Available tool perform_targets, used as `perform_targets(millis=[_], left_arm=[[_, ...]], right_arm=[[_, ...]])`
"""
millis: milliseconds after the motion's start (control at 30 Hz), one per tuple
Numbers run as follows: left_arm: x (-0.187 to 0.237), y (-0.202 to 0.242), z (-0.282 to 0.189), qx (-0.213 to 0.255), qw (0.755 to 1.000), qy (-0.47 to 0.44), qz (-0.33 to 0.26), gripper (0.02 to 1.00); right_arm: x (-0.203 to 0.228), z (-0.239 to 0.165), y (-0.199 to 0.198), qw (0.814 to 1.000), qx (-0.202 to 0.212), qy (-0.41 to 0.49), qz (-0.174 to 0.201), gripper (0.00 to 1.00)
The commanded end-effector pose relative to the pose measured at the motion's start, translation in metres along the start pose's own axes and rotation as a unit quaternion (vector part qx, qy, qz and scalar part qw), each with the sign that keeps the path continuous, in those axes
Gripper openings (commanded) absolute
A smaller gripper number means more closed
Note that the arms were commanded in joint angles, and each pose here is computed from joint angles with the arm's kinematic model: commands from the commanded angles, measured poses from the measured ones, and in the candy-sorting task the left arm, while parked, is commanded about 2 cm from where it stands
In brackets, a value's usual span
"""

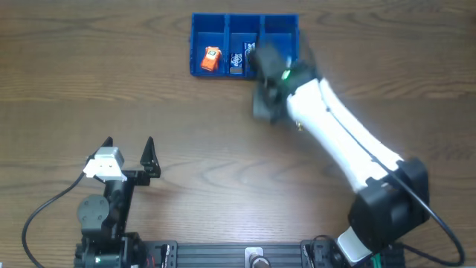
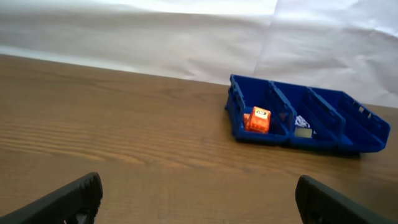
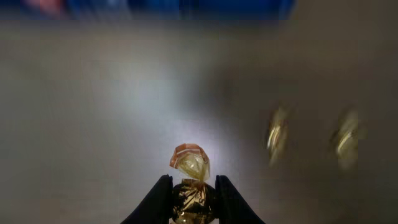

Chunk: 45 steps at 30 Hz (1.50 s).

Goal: Sort Candies Into Trays

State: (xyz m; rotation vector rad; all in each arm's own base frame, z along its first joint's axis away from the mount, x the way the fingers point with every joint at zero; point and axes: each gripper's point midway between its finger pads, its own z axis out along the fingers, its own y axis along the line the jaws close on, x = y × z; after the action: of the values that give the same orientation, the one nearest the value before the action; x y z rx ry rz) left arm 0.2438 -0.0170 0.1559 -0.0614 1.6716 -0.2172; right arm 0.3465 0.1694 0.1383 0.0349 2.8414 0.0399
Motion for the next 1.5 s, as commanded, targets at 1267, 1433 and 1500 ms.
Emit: perform_targets(millis=[1267, 1433, 1500], left_arm=[[0.017, 0.0, 0.001, 0.006, 1.0, 0.024, -0.005, 0.998], [0.017, 0.0, 0.001, 0.006, 1.0, 0.024, -0.005, 0.996], [0.017, 0.0, 0.001, 0.006, 1.0, 0.024, -0.005, 0.998]], right_arm=[[-0.111, -0.058, -0.05, 0.991, 0.047, -0.121, -0.011, 0.689], [-0.038, -0.041, -0.059, 0.997, 0.007, -0.082, -0.011, 0.691], [-0.013, -0.017, -0.06, 0.998, -0.006, -0.063, -0.01, 0.691]])
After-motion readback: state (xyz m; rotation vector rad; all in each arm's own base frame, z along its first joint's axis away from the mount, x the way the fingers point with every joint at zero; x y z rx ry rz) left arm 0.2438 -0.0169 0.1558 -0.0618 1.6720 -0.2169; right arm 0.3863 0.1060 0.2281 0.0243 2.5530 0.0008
